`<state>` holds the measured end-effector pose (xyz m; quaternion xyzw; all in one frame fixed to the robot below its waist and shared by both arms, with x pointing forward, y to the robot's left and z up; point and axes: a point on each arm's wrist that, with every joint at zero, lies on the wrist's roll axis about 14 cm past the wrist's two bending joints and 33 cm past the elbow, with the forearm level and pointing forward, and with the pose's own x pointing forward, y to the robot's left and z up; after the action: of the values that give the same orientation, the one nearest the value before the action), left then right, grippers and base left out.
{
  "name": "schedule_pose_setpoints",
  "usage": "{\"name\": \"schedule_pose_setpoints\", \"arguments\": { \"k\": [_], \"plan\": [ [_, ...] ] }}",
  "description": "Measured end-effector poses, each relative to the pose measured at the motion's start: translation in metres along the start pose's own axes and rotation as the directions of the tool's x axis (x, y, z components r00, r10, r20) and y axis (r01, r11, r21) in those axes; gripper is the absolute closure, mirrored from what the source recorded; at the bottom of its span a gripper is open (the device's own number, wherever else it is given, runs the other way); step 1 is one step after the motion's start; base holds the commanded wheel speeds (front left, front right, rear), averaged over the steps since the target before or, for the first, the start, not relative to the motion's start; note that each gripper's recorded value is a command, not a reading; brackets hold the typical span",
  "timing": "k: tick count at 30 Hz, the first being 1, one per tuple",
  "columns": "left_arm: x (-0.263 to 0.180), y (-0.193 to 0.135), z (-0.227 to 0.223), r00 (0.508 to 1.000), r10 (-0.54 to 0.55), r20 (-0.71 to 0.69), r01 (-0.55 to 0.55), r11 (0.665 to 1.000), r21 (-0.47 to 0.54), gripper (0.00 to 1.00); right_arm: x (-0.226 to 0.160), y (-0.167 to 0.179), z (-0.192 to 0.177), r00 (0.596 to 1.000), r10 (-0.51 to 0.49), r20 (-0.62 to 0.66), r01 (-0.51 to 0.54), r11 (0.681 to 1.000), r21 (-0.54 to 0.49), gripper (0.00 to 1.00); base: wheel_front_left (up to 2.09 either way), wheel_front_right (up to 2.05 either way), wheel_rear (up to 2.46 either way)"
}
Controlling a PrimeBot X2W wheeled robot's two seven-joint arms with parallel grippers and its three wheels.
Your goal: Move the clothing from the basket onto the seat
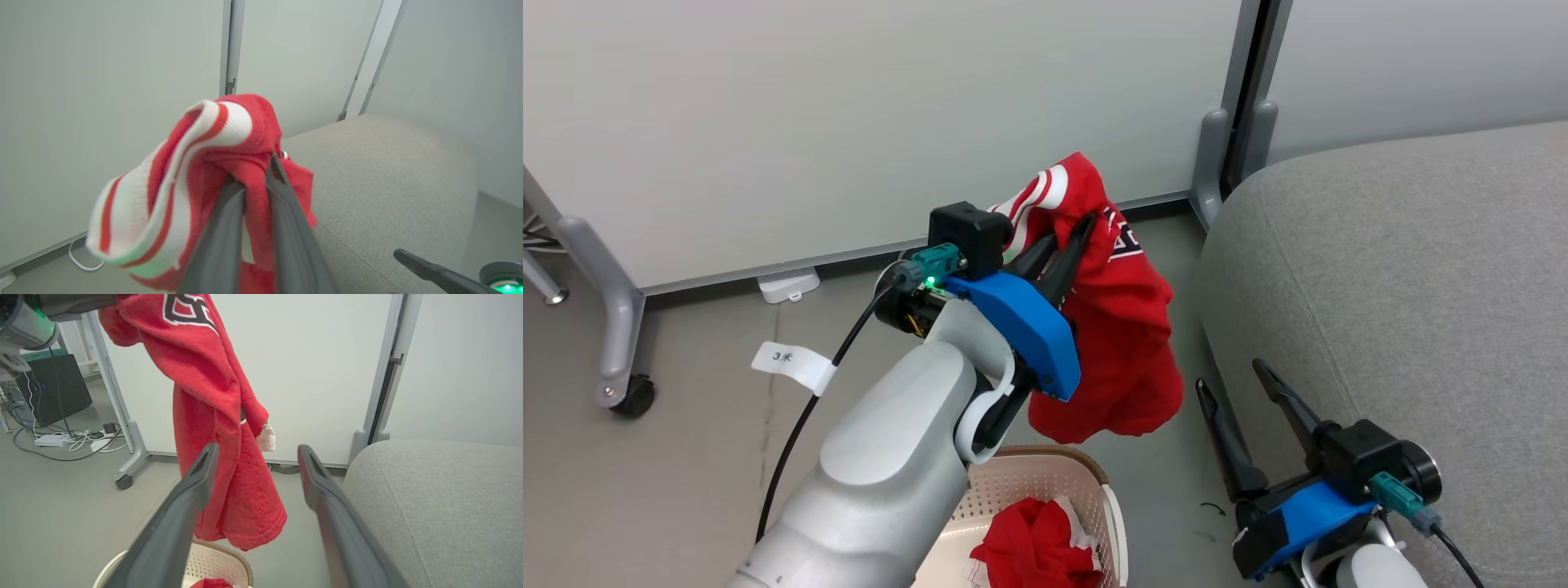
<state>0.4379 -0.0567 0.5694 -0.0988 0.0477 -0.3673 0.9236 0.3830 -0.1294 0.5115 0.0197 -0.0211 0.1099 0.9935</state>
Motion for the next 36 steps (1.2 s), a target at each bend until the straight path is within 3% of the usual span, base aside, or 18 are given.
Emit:
{"name": "schedule_pose_setpoints", "arguments": {
  "k": [14, 30, 36],
  "plan": [
    [0.006, -0.021, 0.003, 0.999, -0.045, -0.007, 0.045, 0.999, -0.001, 1.0, 0.0, 0.012, 0.002, 0.999, 0.036, -0.01, -0.035, 0.999, 0.009, 0.0, 0.0, 0.0, 0.0],
    [0.009, -0.022, -0.006, 0.998, -0.06, -0.027, 0.059, 0.998, -0.016, 1.0, 0.045, 0.016, -0.009, 0.987, 0.082, -0.14, -0.089, 0.995, -0.045, 0.0, 0.0, 0.0, 0.0],
    [0.008, -0.022, -0.008, 0.997, -0.067, -0.034, 0.066, 0.998, -0.015, 1.0, 0.064, 0.023, -0.013, 0.977, 0.116, -0.18, -0.12, 0.993, -0.013, 0.0, 0.0, 0.0, 0.0]
  ]
}}
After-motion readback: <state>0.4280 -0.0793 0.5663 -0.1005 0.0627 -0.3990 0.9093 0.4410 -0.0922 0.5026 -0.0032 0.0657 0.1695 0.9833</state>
